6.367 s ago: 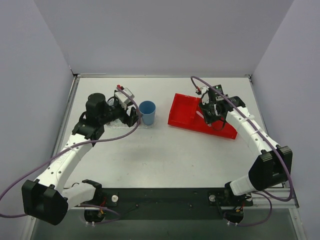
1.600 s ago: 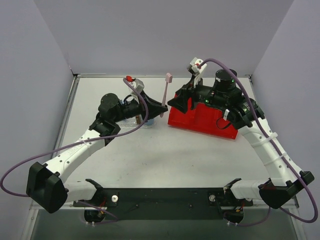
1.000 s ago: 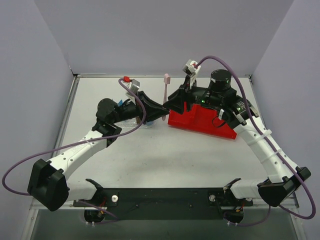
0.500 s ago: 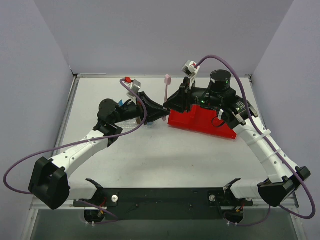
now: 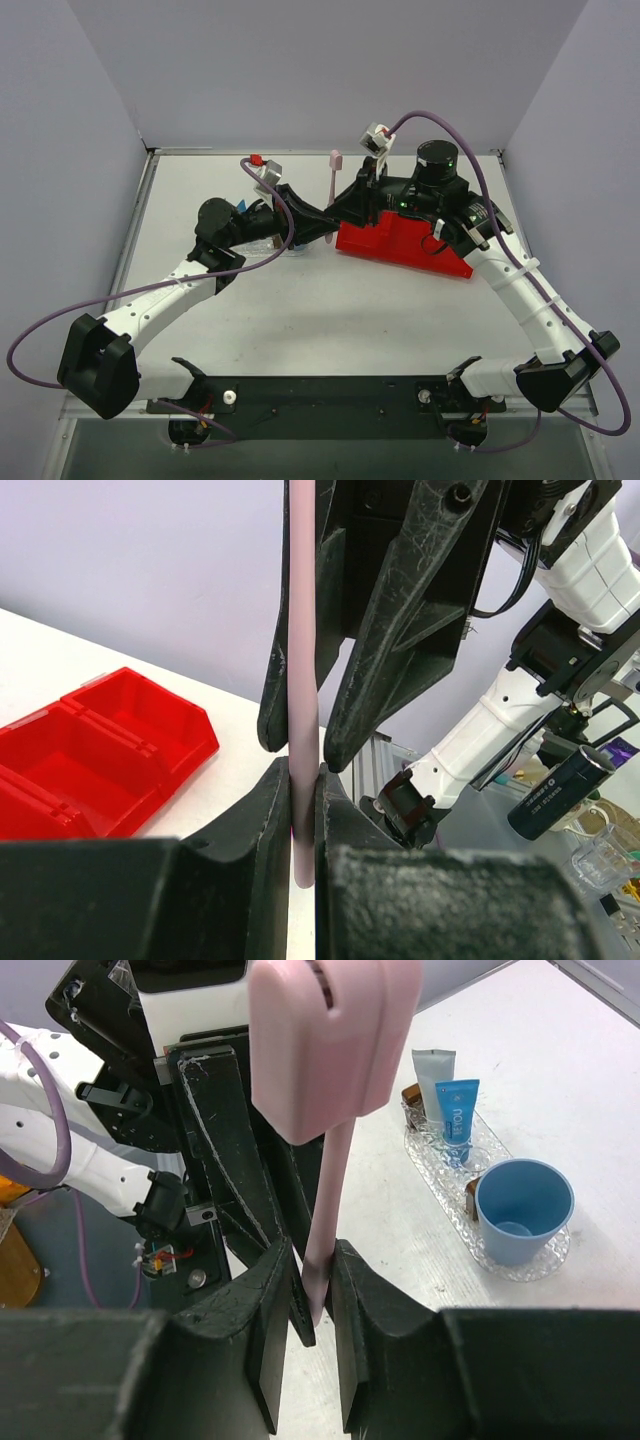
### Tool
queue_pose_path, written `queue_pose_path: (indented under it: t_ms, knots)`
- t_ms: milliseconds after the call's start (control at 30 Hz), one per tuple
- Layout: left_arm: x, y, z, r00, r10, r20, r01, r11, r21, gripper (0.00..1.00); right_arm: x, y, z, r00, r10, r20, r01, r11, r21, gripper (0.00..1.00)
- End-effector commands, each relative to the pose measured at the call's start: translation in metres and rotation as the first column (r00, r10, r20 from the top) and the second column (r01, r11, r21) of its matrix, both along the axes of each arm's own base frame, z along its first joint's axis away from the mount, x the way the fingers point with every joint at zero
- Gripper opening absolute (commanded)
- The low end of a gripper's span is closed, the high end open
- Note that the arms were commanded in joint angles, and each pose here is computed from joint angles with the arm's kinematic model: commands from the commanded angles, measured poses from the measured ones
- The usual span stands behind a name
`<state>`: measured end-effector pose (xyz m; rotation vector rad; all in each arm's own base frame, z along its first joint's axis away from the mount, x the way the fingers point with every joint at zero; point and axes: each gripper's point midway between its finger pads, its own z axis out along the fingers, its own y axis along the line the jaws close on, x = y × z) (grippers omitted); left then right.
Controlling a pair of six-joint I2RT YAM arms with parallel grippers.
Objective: Prepare toiletry sets of a toothbrush and toothpaste on the tray
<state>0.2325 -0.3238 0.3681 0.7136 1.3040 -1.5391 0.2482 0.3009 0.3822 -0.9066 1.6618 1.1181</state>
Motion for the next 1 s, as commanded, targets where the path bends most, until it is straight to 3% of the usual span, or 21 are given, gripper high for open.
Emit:
queue_pose_path:
  t_ms: [0, 200, 300, 433, 467, 533, 600, 667, 967]
  knots:
    - [-0.002, 0.003, 0.015, 0.998, -0.002, 0.060, 0.004, 0.999, -0.032, 0.00, -0.006, 0.007, 0.012, 0.998, 0.046, 0.043, -0.047, 0.998, 0.039, 0.17]
    - [-0.004, 0.004, 0.016, 0.998, 0.002, 0.066, 0.000, 0.999, -0.035, 0.00, -0.006, 0.006, 0.011, 0.998, 0.042, 0.044, -0.043, 0.998, 0.035, 0.02]
    - [-0.001, 0.005, 0.012, 0.998, 0.018, 0.060, -0.017, 1.000, -0.021, 0.00, -0.006, 0.004, 0.011, 0.998, 0.032, 0.046, -0.033, 0.999, 0.032, 0.00]
    - [-0.002, 0.007, 0.012, 0.997, 0.028, 0.078, -0.028, 1.000, -0.007, 0.19, -0.004, 0.001, 0.010, 0.998, 0.011, 0.056, -0.012, 1.000, 0.016, 0.00]
    - [-0.001, 0.008, 0.011, 0.994, 0.037, 0.100, -0.037, 0.999, 0.000, 0.29, -0.004, 0.000, 0.012, 0.998, 0.004, 0.061, -0.005, 1.000, 0.015, 0.00]
    - [-0.001, 0.009, 0.006, 0.988, 0.049, 0.147, -0.054, 0.998, 0.031, 0.40, -0.003, -0.003, 0.011, 0.998, -0.008, 0.070, 0.008, 1.000, 0.004, 0.00]
    - [0.002, 0.012, -0.004, 0.986, 0.064, 0.154, -0.077, 0.994, 0.078, 0.61, -0.003, -0.006, 0.010, 0.996, -0.019, 0.086, 0.019, 1.000, -0.008, 0.00]
    - [0.005, 0.018, -0.008, 0.975, 0.092, 0.202, -0.114, 0.988, 0.100, 0.69, -0.004, -0.009, 0.011, 0.995, -0.026, 0.101, 0.028, 1.000, -0.014, 0.00]
    - [0.007, 0.046, 0.018, 0.956, 0.136, 0.261, -0.166, 0.982, 0.095, 0.73, -0.005, -0.020, -0.007, 0.989, -0.034, 0.146, 0.047, 0.995, -0.088, 0.00]
